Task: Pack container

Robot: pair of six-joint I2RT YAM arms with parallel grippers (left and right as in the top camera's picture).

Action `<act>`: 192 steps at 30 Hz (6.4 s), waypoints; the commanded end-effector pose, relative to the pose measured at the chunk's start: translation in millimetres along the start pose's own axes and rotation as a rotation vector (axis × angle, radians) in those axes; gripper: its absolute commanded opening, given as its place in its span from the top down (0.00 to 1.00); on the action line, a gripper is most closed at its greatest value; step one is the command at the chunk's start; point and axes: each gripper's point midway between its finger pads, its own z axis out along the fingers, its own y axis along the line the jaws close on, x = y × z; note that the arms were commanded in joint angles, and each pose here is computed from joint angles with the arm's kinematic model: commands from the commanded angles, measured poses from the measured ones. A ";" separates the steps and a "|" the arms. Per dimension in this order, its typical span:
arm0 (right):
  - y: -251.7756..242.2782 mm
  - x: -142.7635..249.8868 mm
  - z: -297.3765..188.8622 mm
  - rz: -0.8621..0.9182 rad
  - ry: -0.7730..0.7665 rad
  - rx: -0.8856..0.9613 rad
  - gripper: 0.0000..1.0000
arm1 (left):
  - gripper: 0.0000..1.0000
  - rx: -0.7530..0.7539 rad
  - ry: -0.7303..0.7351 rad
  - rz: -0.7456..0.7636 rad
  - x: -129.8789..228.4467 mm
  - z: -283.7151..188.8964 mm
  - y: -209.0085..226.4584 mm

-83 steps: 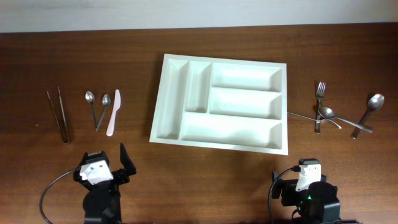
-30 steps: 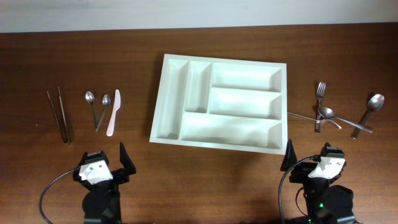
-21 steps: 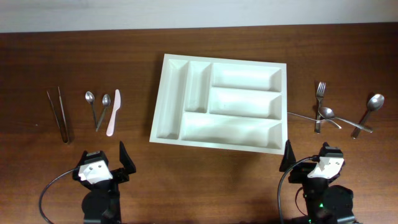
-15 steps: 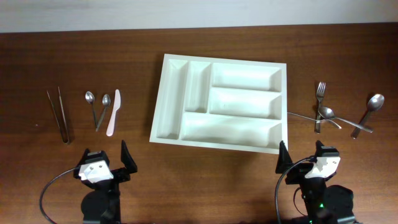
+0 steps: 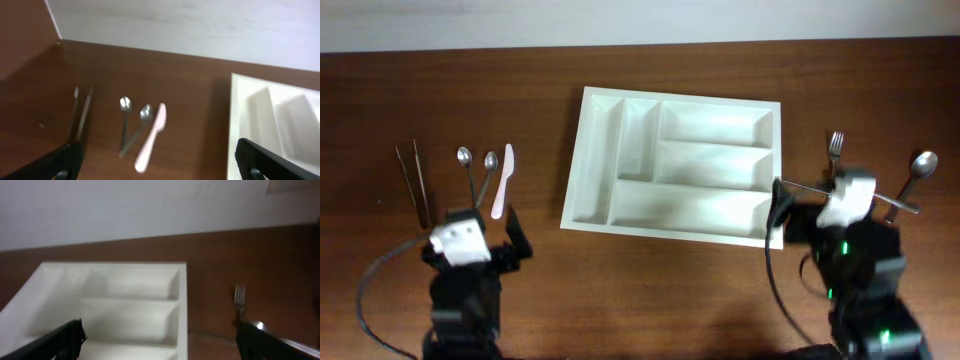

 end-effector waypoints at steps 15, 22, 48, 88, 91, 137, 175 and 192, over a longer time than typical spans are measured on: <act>-150.7 -71.6 108.0 0.213 0.425 0.262 0.01 | 0.01 -0.104 0.172 0.090 -128.1 96.0 -8.8; -221.4 -33.8 141.4 0.313 0.542 0.360 0.01 | 0.01 0.057 0.341 -0.002 -101.4 143.4 -1.5; -311.3 106.2 145.4 0.391 0.890 0.619 0.01 | 0.01 0.033 0.509 -0.063 -42.9 183.0 28.1; -351.0 188.8 183.4 0.565 0.891 0.527 0.66 | 0.01 0.033 0.509 -0.063 -42.9 183.0 28.1; -348.4 191.1 180.6 0.571 0.909 0.524 0.66 | 0.01 0.033 0.509 -0.063 -42.9 183.0 28.1; 34.2 -27.6 232.8 -0.636 0.542 -0.545 0.96 | 0.01 0.033 0.509 -0.063 -42.9 183.0 28.1; -100.2 -10.0 252.1 0.082 0.782 0.007 0.31 | 0.01 0.033 0.510 -0.063 -42.8 183.0 28.1; -253.8 123.8 197.6 0.739 0.974 0.397 0.31 | 0.01 0.033 0.512 -0.063 -42.4 182.8 28.1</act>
